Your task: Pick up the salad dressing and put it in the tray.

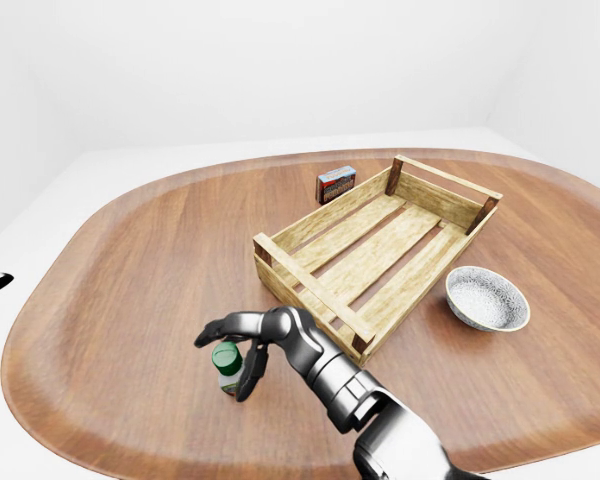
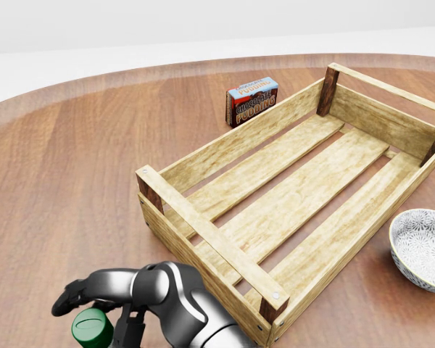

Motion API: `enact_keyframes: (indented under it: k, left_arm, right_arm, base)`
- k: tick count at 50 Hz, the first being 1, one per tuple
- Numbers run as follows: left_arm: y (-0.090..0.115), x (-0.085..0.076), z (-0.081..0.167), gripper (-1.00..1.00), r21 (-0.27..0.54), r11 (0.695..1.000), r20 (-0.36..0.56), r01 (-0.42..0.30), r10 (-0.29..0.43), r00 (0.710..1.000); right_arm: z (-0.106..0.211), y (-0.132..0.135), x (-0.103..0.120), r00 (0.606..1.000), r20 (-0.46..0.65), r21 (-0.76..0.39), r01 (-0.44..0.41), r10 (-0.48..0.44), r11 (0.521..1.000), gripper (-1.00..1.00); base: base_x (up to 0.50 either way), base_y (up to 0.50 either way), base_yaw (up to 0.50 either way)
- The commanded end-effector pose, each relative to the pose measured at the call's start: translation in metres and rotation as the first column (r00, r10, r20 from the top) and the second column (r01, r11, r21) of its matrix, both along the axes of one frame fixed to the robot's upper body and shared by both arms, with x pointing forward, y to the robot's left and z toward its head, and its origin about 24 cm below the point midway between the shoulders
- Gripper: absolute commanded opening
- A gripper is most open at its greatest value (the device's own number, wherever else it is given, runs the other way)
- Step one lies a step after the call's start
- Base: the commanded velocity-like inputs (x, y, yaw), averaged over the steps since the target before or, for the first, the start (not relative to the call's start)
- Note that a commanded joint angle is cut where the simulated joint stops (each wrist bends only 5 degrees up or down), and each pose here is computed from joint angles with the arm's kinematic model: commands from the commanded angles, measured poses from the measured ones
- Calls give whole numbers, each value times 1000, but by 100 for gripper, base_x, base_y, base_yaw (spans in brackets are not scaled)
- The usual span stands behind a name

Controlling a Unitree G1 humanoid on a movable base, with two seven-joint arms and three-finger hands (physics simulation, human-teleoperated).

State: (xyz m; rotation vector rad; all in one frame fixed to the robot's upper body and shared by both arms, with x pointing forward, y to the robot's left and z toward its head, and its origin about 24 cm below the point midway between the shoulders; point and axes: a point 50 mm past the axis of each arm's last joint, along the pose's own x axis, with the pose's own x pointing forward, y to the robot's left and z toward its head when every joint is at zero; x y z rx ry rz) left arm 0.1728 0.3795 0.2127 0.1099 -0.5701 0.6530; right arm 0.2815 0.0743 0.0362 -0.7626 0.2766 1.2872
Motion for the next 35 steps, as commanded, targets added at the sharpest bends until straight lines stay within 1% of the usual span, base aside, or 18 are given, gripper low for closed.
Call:
enact_keyframes:
  k: [1, 8, 10, 17, 22, 29, 35]
  left_arm:
    - [2, 0, 0, 100, -6, 1000, 1, -2, 2, 1000]
    - [2, 0, -2, 100, -13, 1000, -3, 3, -3, 1000]
    - [1, 0, -1, 100, -17, 1000, 8, 17, -17, 1000]
    - [3, 0, -3, 100, -20, 1000, -4, 11, -11, 1000]
    - [2, 1, -4, 100, -23, 1000, -7, 12, -12, 1000]
    - [0, 2, -4, 100, -20, 1000, -5, 17, -17, 1000]
    - [0, 3, -4, 100, -20, 1000, -5, 21, -21, 1000]
  right_arm:
    - [-15, -4, -1, 995, -98, -32, 13, -16, 999, -100]
    - [-8, -2, 1, 998, -65, -12, 11, -12, 1000, -100]
    - [-7, -2, 1, 998, -63, -9, 11, -12, 1000, -100]
    - [-6, -1, 1, 999, -49, -7, 7, -7, 1000, -100]
    - [3, 1, 4, 1000, 1, -12, -4, 4, 1000, -100]
    - [29, 6, 13, 989, 143, -23, -25, 28, 999, -100]
    - [53, 10, 13, 952, 301, -38, -43, 52, 998, -100]
  base:
    - [0, 0, 0]
    - [0, 0, 0]
    - [0, 0, 0]
    - [0, 0, 0]
    - [0, 0, 0]
    - [0, 0, 0]
    - [0, 0, 0]
